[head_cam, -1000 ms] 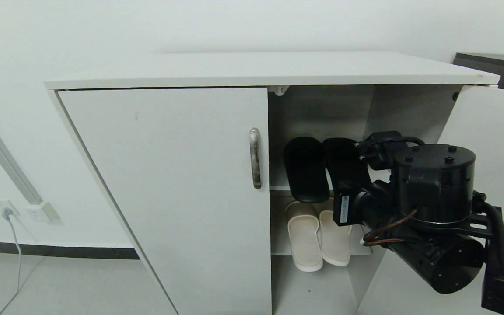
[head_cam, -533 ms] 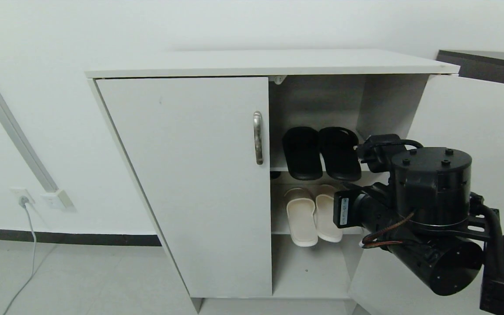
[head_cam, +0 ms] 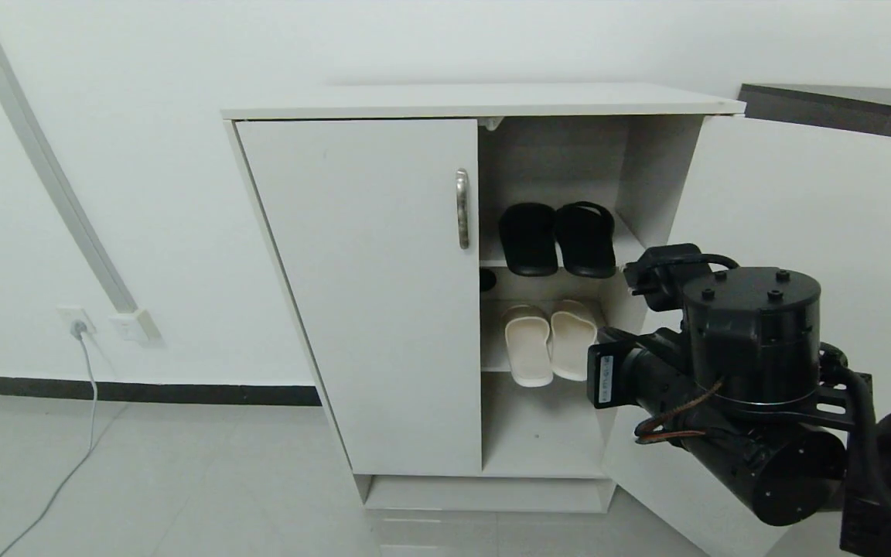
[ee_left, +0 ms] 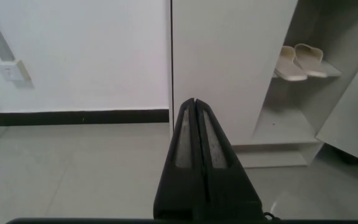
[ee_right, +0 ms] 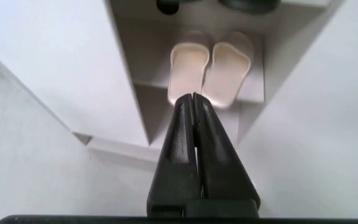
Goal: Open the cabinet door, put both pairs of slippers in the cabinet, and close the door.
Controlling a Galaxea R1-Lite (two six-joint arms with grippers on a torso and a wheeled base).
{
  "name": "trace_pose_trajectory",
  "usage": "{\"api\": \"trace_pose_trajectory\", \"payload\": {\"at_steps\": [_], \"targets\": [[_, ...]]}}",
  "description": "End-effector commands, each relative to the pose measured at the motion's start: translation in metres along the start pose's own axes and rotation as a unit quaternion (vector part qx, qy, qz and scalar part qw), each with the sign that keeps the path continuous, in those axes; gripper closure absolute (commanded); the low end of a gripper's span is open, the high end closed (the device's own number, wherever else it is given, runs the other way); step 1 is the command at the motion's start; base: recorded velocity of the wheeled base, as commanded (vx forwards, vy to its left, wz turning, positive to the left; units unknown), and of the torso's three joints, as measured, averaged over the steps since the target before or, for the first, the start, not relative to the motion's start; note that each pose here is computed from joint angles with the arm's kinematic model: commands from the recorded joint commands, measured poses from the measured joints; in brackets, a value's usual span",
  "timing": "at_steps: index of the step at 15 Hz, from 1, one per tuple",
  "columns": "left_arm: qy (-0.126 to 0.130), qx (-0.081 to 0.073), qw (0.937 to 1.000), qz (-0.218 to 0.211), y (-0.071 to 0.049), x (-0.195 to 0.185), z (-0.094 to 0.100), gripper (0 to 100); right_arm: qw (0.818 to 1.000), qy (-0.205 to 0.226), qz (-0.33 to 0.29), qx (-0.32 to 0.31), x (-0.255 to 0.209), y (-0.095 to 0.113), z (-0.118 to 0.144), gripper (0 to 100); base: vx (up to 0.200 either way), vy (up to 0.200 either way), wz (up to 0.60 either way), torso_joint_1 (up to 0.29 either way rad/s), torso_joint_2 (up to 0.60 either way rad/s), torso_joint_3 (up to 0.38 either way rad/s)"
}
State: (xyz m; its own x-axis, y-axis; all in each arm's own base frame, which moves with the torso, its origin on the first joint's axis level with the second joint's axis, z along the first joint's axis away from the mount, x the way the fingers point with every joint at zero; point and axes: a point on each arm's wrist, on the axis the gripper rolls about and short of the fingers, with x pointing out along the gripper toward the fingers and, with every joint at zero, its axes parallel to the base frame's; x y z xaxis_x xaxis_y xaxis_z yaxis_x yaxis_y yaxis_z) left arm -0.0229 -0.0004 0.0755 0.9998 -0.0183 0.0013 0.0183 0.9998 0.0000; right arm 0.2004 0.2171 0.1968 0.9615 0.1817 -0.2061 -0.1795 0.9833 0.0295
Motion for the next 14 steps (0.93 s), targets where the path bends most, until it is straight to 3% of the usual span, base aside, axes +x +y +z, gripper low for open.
{"api": "trace_pose_trajectory", "payload": {"at_steps": [1, 14], "targets": [[0.001, 0.000, 1.0000, 0.000, 0.0000, 0.0001, 0.0000, 100, 1.000, 0.005, 0.000, -0.004, 0.0008, 0.0001, -0.0033, 100, 0.000, 0.000, 0.00, 0.000, 0.00, 0.000], [0.001, 0.000, 1.0000, 0.000, 0.0000, 0.0001, 0.0000, 100, 1.000, 0.017, -0.009, -0.016, 0.0058, -0.0024, -0.0123, 100, 0.000, 0.000, 0.00, 0.000, 0.00, 0.000]]}}
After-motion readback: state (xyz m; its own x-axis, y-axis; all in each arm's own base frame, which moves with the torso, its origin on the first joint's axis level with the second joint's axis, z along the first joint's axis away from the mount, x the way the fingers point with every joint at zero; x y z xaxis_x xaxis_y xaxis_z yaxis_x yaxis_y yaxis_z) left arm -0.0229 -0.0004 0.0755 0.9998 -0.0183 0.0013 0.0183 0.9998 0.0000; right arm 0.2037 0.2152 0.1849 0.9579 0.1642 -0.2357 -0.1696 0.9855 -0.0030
